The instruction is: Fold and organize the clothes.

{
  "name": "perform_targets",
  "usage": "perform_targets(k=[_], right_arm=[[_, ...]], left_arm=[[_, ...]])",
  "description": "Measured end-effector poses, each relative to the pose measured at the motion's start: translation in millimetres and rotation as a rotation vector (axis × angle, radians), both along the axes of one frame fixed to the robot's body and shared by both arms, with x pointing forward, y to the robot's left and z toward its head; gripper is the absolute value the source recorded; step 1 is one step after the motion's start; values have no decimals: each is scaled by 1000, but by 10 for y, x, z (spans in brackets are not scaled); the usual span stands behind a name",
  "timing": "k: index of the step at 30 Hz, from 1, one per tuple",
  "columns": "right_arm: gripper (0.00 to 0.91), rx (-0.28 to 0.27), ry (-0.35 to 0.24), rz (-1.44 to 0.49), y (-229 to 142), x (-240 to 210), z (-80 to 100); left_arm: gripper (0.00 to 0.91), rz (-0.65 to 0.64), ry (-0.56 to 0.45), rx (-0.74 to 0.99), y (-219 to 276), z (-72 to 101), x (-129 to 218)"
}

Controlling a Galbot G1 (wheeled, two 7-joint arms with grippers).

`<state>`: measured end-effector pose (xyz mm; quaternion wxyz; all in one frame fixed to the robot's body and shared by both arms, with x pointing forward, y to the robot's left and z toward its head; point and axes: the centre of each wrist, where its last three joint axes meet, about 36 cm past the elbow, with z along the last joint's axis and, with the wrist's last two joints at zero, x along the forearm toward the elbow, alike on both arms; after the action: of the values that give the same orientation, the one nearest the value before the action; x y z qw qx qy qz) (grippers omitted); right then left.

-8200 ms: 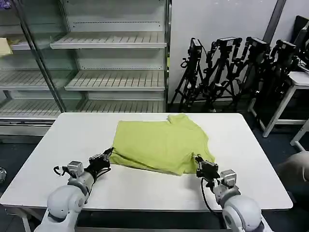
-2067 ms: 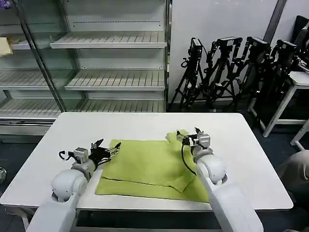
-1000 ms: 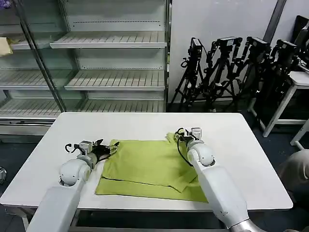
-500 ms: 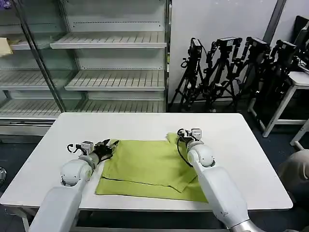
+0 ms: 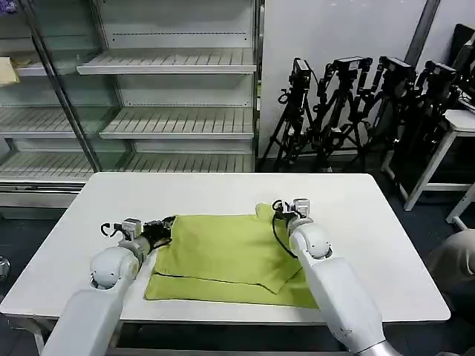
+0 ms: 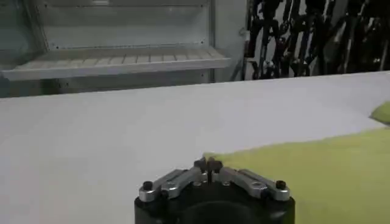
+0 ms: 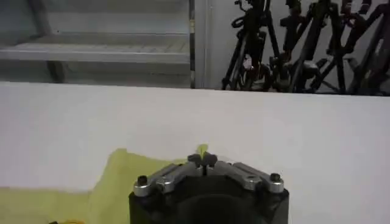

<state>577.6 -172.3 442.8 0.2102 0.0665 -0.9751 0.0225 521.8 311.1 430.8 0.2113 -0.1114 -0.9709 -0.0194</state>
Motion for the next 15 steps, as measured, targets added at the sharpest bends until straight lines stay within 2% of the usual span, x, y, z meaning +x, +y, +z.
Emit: perform_targets(k=[8,15], right_arm=[[0,2,-55,10,-123,-309,148],[0,8,-83,24,-246,-630,211]], left_arm=[[20,-16,-47,-32,-63,113,-173],[20,-27,-74,-59,-126,129,-416]])
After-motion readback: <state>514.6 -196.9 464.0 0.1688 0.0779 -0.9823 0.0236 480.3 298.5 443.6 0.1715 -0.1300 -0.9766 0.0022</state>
